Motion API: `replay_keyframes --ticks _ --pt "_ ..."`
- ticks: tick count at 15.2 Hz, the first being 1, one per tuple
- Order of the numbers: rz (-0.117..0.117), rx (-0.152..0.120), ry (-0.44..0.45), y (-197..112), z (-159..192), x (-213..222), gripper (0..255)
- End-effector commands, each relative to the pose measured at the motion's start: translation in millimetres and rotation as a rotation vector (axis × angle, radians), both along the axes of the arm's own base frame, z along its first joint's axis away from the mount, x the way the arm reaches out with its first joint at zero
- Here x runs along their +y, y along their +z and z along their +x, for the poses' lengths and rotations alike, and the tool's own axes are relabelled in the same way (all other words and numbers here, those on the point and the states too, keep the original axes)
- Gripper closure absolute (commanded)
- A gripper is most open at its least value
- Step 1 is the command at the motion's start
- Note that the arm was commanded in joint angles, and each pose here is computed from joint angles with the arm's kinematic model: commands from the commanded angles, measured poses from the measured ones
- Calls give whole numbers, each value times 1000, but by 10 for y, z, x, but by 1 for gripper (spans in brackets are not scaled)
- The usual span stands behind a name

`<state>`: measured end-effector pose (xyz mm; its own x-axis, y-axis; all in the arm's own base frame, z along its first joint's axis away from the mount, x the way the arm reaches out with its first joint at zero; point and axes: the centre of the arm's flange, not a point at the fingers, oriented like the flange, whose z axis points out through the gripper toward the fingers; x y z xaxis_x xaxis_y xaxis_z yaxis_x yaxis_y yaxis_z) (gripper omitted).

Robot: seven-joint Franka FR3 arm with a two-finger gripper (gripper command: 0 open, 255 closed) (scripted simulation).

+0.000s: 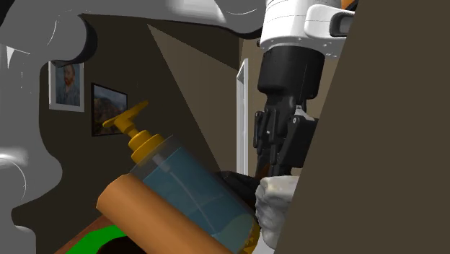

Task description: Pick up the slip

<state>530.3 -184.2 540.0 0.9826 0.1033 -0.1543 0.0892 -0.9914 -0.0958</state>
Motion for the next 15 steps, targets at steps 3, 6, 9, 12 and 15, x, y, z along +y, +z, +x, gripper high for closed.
replay_keyframes --ticks 3,6,9,12,15 --pt "3 6 2 123 4 13 255" --pt "3 6 2 282 4 13 255" --pt "3 6 2 440 4 13 255" --pt "3 6 2 598 4 13 255" --pt "3 6 2 757 4 13 255"
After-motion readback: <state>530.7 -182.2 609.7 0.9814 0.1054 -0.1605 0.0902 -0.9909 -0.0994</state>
